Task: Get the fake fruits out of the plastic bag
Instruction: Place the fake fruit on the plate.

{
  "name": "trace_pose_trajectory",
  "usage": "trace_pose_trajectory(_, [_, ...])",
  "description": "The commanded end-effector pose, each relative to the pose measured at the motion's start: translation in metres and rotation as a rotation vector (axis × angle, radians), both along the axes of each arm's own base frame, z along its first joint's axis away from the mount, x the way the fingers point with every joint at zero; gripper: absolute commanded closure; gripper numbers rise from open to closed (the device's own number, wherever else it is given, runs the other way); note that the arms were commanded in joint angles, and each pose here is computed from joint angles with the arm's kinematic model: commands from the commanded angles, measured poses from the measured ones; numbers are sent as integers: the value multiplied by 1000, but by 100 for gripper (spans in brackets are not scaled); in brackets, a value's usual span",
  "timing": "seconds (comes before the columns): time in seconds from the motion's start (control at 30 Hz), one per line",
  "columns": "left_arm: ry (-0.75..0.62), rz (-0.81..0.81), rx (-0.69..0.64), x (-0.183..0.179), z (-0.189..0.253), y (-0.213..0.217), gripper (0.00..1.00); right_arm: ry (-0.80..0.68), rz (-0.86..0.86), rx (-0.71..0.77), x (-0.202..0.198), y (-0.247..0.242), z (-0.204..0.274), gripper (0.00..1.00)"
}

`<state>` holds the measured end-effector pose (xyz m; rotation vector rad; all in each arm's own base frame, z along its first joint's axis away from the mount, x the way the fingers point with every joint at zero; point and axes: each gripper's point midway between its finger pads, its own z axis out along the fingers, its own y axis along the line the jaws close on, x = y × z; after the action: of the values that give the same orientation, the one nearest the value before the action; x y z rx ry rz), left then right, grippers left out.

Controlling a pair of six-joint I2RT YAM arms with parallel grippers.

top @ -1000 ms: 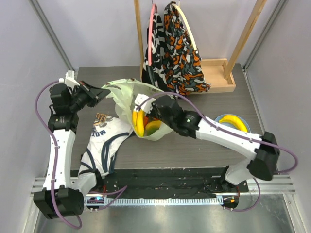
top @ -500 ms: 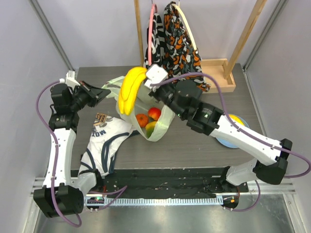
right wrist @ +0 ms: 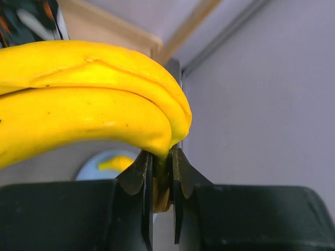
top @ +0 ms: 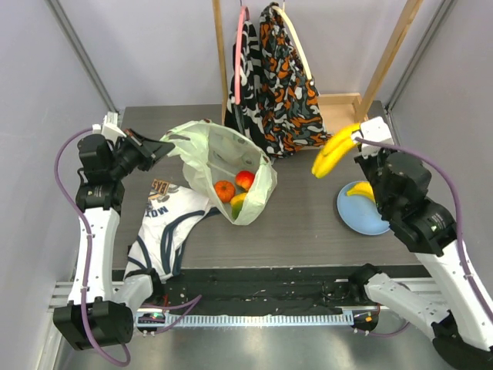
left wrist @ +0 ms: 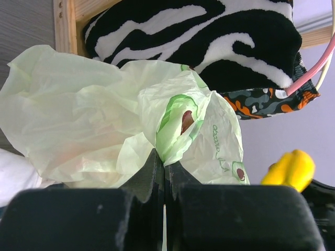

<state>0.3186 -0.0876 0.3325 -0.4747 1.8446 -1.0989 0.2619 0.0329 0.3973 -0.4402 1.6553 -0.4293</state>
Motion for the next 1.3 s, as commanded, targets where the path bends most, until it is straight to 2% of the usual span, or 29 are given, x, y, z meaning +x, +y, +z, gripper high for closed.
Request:
trace_pose_trajectory(0.0, [-65,-16,32,0,17,1,100,398,-160,-125,-19,-35,-117,99])
trace_pose_trajectory(0.1, [-54,-19,27,3,16,1,100,538,-230,-101,-26,-43,-163,99])
trace_pose_trajectory(0.2, [-54,-19,30,4,15,1,100,607,-257,-66,-27,-44,-191,99])
trace_pose_trajectory(0.63, [-29,-8,57,-4,-1,2,100,901,-527,29,-46,-98,-269,99])
trace_pose_trajectory(0.97, [-9,1,57,0,-9,5,100,998,-639,15,-51,-142,-289,99])
trace_pose_trajectory(1.27, [25,-5,52,5,-20,5,100,986,-641,97,-14,-142,-291,99])
